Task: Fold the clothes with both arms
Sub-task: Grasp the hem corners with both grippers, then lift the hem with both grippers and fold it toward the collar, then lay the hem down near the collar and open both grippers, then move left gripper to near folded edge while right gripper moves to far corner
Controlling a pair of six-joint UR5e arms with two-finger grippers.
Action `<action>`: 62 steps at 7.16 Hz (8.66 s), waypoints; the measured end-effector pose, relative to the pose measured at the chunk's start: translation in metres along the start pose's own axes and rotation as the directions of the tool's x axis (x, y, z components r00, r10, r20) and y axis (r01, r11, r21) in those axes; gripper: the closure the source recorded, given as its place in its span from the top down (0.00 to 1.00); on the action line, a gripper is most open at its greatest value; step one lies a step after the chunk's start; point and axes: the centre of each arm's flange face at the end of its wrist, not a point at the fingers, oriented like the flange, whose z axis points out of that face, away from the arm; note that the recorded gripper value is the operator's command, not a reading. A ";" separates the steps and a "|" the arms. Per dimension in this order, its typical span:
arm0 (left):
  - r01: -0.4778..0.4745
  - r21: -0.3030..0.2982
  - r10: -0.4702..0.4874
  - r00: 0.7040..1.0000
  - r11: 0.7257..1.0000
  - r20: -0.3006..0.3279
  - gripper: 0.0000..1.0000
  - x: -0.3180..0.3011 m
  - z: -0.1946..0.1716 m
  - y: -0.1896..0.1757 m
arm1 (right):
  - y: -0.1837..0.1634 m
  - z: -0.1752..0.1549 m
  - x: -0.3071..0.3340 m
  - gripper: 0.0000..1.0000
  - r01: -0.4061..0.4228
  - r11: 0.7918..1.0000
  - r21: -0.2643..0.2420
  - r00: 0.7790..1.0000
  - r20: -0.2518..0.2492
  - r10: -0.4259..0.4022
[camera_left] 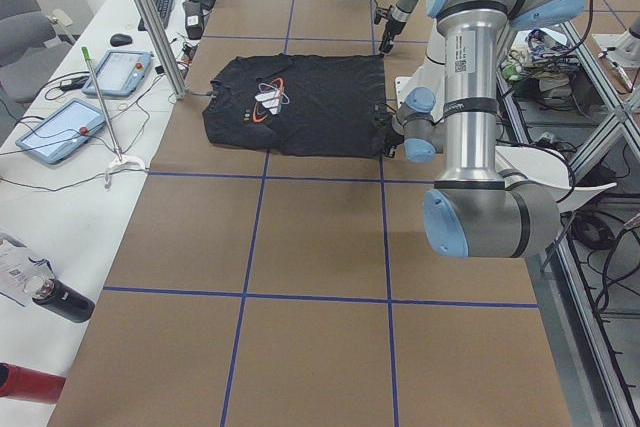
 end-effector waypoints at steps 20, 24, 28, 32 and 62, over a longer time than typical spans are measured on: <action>-0.067 -0.245 0.025 0.984 0.967 -0.174 0.00 0.146 -0.157 -0.040 | -0.085 -0.189 0.006 0.00 0.102 0.934 -0.343 0.953 0.304 0.008; -0.121 -0.316 0.049 0.973 0.941 -0.225 0.00 0.161 -0.172 -0.003 | -0.067 -0.201 0.016 0.00 0.139 0.933 -0.332 0.965 0.258 -0.052; 0.037 0.025 -0.036 0.999 0.999 -0.014 0.00 0.116 -0.110 -0.158 | -0.192 -0.117 -0.009 0.00 -0.127 0.991 -0.028 0.983 0.130 0.130; 0.088 0.217 -0.101 0.994 0.972 0.046 0.00 0.100 -0.108 -0.253 | -0.292 -0.099 -0.007 0.00 -0.256 0.954 0.157 0.965 0.104 0.242; -0.157 0.315 0.123 0.985 0.936 0.123 1.00 0.010 -0.010 -0.348 | -0.446 0.027 -0.025 1.00 -0.011 0.996 0.089 0.991 -0.132 0.022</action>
